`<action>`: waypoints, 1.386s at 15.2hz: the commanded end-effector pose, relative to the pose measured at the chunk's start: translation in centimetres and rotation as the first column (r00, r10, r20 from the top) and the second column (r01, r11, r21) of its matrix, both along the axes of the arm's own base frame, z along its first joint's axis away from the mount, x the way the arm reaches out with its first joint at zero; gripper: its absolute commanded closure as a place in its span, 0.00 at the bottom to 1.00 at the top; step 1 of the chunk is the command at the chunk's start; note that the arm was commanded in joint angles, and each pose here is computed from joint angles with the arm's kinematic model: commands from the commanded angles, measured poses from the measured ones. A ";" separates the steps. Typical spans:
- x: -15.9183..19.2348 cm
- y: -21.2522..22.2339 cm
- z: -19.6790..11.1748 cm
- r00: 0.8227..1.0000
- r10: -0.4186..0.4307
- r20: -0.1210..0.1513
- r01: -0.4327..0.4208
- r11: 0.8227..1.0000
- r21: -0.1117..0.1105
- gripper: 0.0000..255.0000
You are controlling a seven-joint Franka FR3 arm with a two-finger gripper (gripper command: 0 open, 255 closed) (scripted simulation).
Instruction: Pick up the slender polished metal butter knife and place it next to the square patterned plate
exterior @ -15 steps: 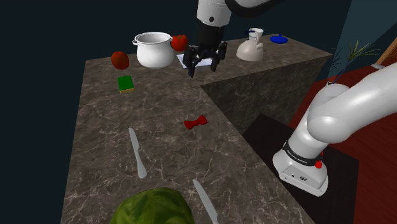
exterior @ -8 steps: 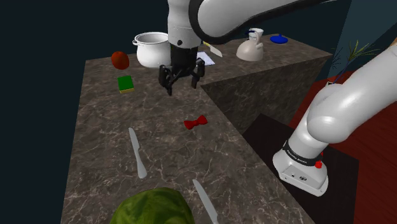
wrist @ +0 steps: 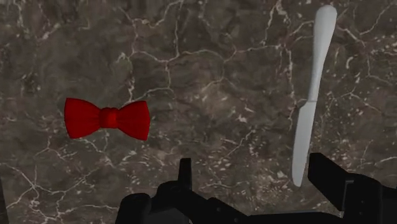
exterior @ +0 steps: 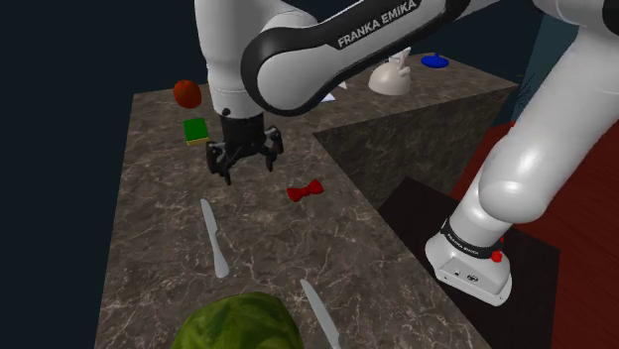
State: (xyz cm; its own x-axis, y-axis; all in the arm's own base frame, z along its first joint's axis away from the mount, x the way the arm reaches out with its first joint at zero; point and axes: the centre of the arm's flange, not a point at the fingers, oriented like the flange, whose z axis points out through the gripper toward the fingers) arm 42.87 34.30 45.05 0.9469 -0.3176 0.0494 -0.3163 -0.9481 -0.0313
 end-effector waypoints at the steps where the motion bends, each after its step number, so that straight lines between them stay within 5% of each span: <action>1: 1.0 2.2 -1.5 1.000 -0.012 -0.012 0.012 1.000 -0.001 0.00; 9: 4.2 10.6 -7.0 0.997 -0.049 -0.059 0.048 0.999 -0.008 0.00; 21: 4.2 10.6 -11.0 0.997 -0.049 -0.059 0.048 0.999 -0.008 0.00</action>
State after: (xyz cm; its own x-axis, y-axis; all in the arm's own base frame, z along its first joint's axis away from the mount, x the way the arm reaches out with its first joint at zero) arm 47.06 44.91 34.04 0.9318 -0.3630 -0.0042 -0.3630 -0.9318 -0.0048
